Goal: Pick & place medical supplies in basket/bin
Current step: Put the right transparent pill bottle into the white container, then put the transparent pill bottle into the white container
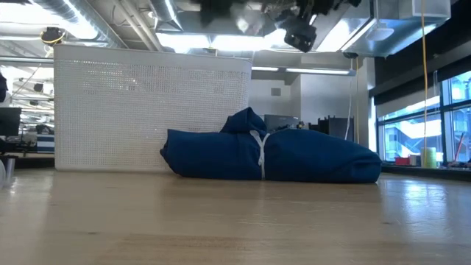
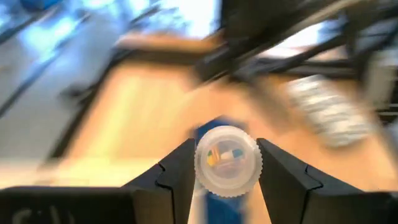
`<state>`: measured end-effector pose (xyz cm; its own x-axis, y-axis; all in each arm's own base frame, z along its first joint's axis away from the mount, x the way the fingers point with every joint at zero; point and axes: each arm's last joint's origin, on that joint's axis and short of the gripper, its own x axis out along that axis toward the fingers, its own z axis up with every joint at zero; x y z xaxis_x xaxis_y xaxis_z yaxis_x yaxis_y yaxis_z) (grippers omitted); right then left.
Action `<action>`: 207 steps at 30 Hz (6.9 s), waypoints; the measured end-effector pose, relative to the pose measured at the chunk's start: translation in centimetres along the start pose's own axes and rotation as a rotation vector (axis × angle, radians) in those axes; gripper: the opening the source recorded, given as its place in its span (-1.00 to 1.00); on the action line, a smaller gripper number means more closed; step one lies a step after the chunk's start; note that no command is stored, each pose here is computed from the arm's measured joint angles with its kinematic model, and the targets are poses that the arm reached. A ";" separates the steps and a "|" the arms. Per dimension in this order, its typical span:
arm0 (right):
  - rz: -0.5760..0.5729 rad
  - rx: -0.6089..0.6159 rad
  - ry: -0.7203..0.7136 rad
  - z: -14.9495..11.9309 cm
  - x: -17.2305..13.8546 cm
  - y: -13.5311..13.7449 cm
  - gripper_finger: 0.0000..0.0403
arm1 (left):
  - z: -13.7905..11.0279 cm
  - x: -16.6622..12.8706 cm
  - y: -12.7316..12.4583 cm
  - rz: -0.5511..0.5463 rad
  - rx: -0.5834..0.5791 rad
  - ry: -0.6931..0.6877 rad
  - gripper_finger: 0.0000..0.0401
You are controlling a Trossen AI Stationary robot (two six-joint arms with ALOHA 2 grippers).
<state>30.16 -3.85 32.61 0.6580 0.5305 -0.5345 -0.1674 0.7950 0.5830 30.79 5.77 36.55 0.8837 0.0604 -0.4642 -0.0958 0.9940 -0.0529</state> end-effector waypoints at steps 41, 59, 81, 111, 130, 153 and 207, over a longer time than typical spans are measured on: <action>-0.420 0.037 -0.136 0.8 -3.9 -4.9 0.54 | -15.1 -0.8 10.8 0.398 -0.431 0.459 -0.28; -0.418 0.067 -0.142 0.8 -3.9 -5.0 0.54 | -15.7 1.1 11.4 0.318 -0.484 0.382 -0.28; -0.417 0.068 -0.141 0.8 -3.9 -5.0 0.54 | -13.7 1.3 11.8 0.284 -0.451 0.316 -0.28; -0.423 0.068 -0.091 0.3 -3.8 -5.0 0.54 | -12.6 0.2 13.4 0.287 -0.420 0.618 -0.28; -0.423 0.071 -0.092 0.3 -3.8 -5.0 0.54 | -15.6 5.3 14.1 0.253 -0.433 0.721 -0.21; -0.424 0.072 -0.085 0.2 -3.8 -5.0 0.54 | -10.5 -0.4 12.2 0.342 -0.455 0.460 -0.09; -0.478 -0.052 0.017 -5.2 6.1 9.7 0.54 | -7.7 0.4 -19.6 -0.323 -0.161 0.086 -0.69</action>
<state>28.75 8.63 31.87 0.6582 0.1066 -0.7453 0.1143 0.9643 0.2389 29.49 -14.40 30.60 0.8388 -0.2689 -0.4734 0.1048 0.9330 -0.3443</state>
